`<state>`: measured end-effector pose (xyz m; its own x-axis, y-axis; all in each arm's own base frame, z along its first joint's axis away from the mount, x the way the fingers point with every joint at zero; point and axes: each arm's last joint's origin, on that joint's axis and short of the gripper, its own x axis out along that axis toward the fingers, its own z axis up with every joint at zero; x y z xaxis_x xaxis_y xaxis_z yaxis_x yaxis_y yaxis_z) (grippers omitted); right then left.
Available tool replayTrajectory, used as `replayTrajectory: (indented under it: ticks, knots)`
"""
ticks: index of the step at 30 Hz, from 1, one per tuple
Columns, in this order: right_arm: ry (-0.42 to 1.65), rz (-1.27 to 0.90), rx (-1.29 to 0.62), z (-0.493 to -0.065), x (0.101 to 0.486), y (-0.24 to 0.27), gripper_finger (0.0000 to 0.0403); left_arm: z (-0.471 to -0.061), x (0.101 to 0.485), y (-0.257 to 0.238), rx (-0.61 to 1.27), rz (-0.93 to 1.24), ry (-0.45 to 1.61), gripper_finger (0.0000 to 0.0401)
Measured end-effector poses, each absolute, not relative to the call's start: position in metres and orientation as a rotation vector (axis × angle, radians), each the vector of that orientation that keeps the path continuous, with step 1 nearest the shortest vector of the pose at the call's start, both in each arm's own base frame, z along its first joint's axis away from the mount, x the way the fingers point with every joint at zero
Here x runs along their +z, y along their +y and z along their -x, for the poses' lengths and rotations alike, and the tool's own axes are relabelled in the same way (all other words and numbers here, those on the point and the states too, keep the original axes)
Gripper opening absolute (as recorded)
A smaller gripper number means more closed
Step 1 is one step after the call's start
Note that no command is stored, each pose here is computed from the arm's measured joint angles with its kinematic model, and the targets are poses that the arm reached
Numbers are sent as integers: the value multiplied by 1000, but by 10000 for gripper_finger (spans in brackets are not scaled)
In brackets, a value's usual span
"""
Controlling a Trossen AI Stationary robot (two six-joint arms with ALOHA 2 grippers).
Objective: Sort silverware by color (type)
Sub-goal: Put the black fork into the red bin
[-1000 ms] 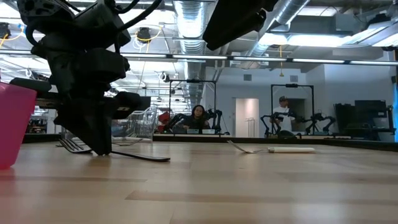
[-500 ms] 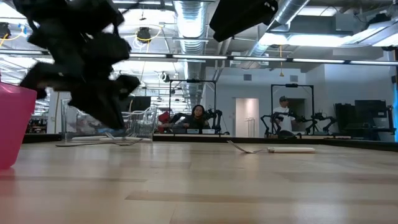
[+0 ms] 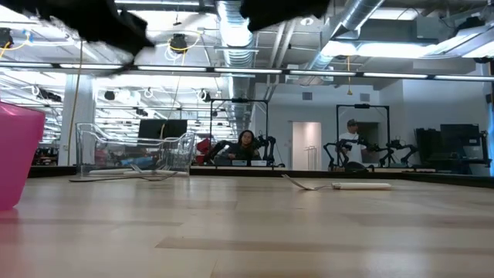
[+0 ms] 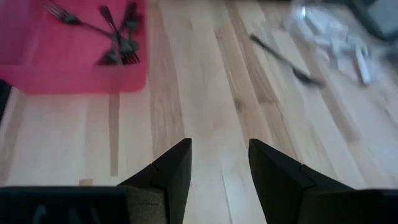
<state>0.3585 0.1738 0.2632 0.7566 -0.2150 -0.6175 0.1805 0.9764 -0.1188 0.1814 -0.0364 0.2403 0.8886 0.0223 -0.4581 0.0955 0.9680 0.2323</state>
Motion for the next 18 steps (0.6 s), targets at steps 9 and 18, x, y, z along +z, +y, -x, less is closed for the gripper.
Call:
replayTrajectory:
  ticks: [9, 18]
  knots:
    - [402, 202, -149, -386, 279, 160, 182, -150, 289, -50, -86, -216, 82, 0]
    - [60, 202, 27, -407, 310, 136, 182, -141, 298, -68, -137, -281, -64, 0]
